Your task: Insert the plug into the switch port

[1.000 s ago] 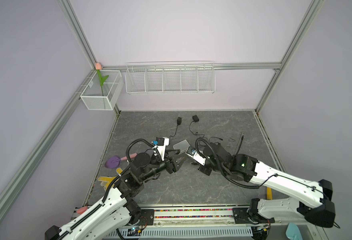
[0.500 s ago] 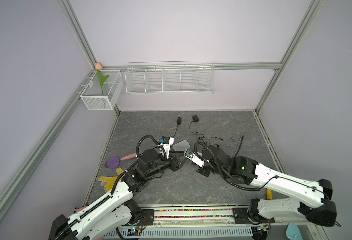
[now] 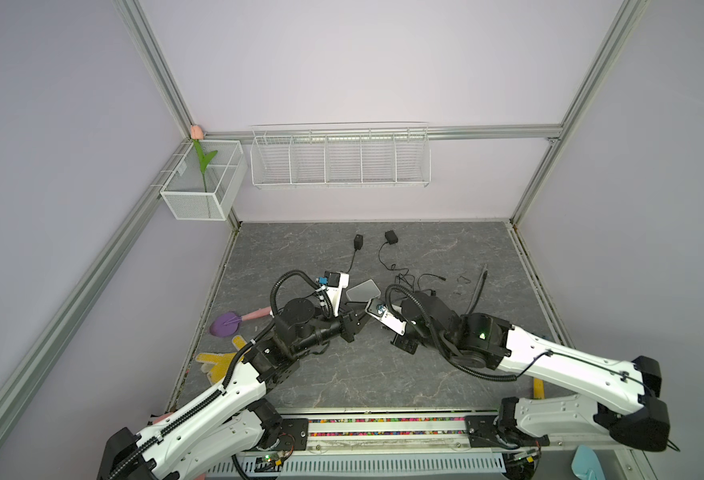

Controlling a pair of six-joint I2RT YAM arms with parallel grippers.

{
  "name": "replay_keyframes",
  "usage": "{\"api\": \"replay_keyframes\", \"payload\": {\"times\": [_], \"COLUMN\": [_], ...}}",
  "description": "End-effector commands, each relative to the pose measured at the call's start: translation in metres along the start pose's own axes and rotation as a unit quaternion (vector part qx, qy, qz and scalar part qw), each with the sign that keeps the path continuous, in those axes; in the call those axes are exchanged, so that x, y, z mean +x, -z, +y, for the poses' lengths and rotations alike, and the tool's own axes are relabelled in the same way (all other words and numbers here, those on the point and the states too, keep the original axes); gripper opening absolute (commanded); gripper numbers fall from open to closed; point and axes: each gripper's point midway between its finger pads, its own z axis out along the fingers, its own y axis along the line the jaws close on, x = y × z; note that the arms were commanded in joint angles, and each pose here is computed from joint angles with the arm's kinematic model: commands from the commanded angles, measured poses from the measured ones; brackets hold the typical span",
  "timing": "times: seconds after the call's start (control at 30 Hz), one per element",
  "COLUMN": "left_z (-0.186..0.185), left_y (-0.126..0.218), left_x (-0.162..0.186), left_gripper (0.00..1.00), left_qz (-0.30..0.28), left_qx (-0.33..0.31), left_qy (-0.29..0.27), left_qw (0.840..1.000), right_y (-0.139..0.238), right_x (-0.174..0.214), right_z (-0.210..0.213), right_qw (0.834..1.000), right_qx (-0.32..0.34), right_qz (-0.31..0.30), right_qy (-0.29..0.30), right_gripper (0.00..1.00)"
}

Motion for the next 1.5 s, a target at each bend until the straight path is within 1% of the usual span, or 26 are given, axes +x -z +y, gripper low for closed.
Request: {"api": "replay_keyframes", "payload": {"times": [0.0,0.03,0.07,0.13,0.2,0.27,0.3,0.33,0.4,0.53,0.57,0.63,0.77,1.0,1.1,1.17,1.27,1.33,1.37,1.4,1.43,1.47], "left_z": [-0.010,-0.011,-0.012,-0.017,-0.022,-0.030,-0.034,-0.037,-0.041,-0.048,-0.056,-0.061,-0.065,-0.066,-0.066,-0.066,-0.066,-0.066,-0.064,-0.063,-0.061,-0.059], "left_y": [0.002,0.004,0.006,0.008,0.012,0.015,0.017,0.019,0.021,0.025,0.031,0.035,0.040,0.043,0.043,0.043,0.043,0.044,0.045,0.045,0.045,0.045], "left_x": [-0.003,-0.003,-0.003,-0.001,-0.002,0.000,0.000,0.001,0.003,0.004,0.000,0.000,0.000,0.003,0.003,0.003,0.004,0.003,0.003,0.002,0.001,-0.001], "left_gripper": [0.03,0.02,0.02,0.01,0.01,0.01,0.00,0.00,0.00,0.00,0.00,0.00,0.00,0.00,0.00,0.00,0.00,0.00,0.03,0.12,0.27,0.49], "left_qz": [-0.008,-0.010,-0.011,-0.008,-0.014,-0.015,-0.014,-0.013,-0.010,-0.013,-0.025,-0.031,-0.033,-0.035,-0.034,-0.034,-0.032,-0.035,-0.035,-0.037,-0.038,-0.039], "left_qx": [0.026,0.029,0.031,0.044,0.058,0.080,0.089,0.096,0.106,0.128,0.142,0.156,0.166,0.171,0.172,0.172,0.171,0.168,0.164,0.157,0.151,0.140], "left_qy": [-0.015,-0.018,-0.022,-0.031,-0.037,-0.048,-0.054,-0.059,-0.070,-0.081,-0.088,-0.094,-0.098,-0.098,-0.099,-0.099,-0.100,-0.100,-0.098,-0.097,-0.096,-0.097], "left_qw": [1.000,0.999,0.999,0.999,0.998,0.996,0.994,0.994,0.992,0.988,0.986,0.983,0.981,0.980,0.980,0.979,0.980,0.980,0.981,0.982,0.983,0.985], "right_y": [0.002,0.004,0.007,0.019,0.033,0.047,0.053,0.057,0.063,0.073,0.075,0.076,0.072,0.067,0.064,0.063,0.063,0.062,0.062,0.060,0.059,0.057], "right_x": [-0.008,-0.008,-0.007,-0.008,-0.010,-0.011,-0.013,-0.012,-0.011,-0.015,-0.017,-0.019,-0.023,-0.033,-0.035,-0.036,-0.035,-0.035,-0.035,-0.036,-0.036,-0.037], "right_z": [0.004,0.004,0.006,0.008,0.010,0.010,0.009,0.007,0.007,0.018,0.023,0.029,0.031,0.034,0.035,0.037,0.040,0.038,0.035,0.031,0.027,0.020], "right_qw": [1.000,1.000,0.999,0.998,0.993,0.984,0.979,0.975,0.970,0.953,0.948,0.941,0.936,0.928,0.925,0.922,0.919,0.922,0.925,0.930,0.935,0.943], "right_qx": [-0.006,-0.009,-0.016,-0.041,-0.086,-0.139,-0.159,-0.171,-0.188,-0.258,-0.275,-0.304,-0.321,-0.342,-0.349,-0.359,-0.368,-0.362,-0.353,-0.341,-0.327,-0.304], "right_qz": [-0.015,-0.020,-0.028,-0.050,-0.076,-0.099,-0.112,-0.120,-0.128,-0.136,-0.135,-0.129,-0.122,-0.128,-0.126,-0.123,-0.117,-0.116,-0.116,-0.114,-0.113,-0.109], "right_qy": [0.010,0.012,0.013,0.003,-0.024,-0.057,-0.068,-0.077,-0.085,-0.086,-0.083,-0.079,-0.075,-0.078,-0.079,-0.079,-0.079,-0.079,-0.079,-0.080,-0.081,-0.081], "right_gripper": [0.36,0.50,0.59,0.67,0.69,0.66,0.64,0.58,0.52,0.50,0.50,0.49,0.45,0.35,0.23,0.07,0.06,0.06,0.06,0.06,0.06,0.06]}}
